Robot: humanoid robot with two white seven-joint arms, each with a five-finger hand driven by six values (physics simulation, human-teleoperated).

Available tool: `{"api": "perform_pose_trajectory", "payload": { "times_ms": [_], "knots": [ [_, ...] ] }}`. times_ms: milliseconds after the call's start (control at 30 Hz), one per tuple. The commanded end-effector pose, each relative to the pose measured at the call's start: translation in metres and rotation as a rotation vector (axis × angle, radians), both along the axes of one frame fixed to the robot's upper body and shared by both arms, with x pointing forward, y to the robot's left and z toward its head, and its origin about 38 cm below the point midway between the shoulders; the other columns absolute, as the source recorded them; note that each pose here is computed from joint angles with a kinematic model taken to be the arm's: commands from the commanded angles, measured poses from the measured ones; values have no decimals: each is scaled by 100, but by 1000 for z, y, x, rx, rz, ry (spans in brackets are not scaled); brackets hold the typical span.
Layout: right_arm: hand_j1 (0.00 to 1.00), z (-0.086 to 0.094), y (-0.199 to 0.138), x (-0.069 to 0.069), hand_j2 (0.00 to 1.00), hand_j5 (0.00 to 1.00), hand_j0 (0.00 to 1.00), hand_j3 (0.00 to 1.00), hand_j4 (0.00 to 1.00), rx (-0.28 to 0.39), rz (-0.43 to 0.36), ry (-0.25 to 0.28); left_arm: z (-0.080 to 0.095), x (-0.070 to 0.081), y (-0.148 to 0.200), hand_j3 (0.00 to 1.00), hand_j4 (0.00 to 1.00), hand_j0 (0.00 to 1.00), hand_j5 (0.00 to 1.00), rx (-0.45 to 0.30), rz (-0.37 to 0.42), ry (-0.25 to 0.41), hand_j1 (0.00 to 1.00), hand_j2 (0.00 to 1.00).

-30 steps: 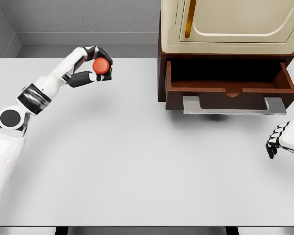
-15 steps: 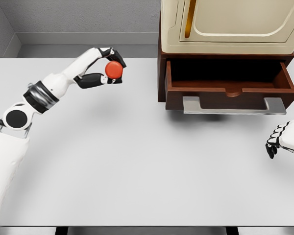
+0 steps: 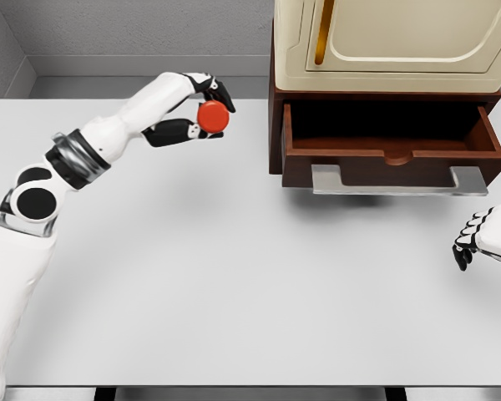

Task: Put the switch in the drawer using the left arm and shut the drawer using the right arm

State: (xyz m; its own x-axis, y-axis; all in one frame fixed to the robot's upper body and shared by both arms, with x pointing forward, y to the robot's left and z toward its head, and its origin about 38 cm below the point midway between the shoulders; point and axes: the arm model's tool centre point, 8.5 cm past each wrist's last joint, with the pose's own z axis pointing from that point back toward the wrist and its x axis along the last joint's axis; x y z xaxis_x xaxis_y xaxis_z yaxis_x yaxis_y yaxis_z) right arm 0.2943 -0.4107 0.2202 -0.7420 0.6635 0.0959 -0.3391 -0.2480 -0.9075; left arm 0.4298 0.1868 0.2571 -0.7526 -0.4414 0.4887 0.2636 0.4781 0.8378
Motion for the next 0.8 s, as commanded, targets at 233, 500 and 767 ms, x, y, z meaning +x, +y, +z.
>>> {"api": "perform_pose_trajectory", "payload": {
  "times_ms": [233,500,767],
  "knots": [
    [28,1,0,0,28,28,28,28,28,2,-2,0,10,-6,-22,36,36,36,36,37,9,-68,36,36],
    [28,1,0,0,28,28,28,28,28,2,-2,0,15,-7,-37,33,33,33,33,57,34,-91,33,33],
    [28,1,0,0,28,28,28,28,28,3,-2,0,24,-14,-53,30,30,30,30,54,24,-137,30,30]
  ]
}}
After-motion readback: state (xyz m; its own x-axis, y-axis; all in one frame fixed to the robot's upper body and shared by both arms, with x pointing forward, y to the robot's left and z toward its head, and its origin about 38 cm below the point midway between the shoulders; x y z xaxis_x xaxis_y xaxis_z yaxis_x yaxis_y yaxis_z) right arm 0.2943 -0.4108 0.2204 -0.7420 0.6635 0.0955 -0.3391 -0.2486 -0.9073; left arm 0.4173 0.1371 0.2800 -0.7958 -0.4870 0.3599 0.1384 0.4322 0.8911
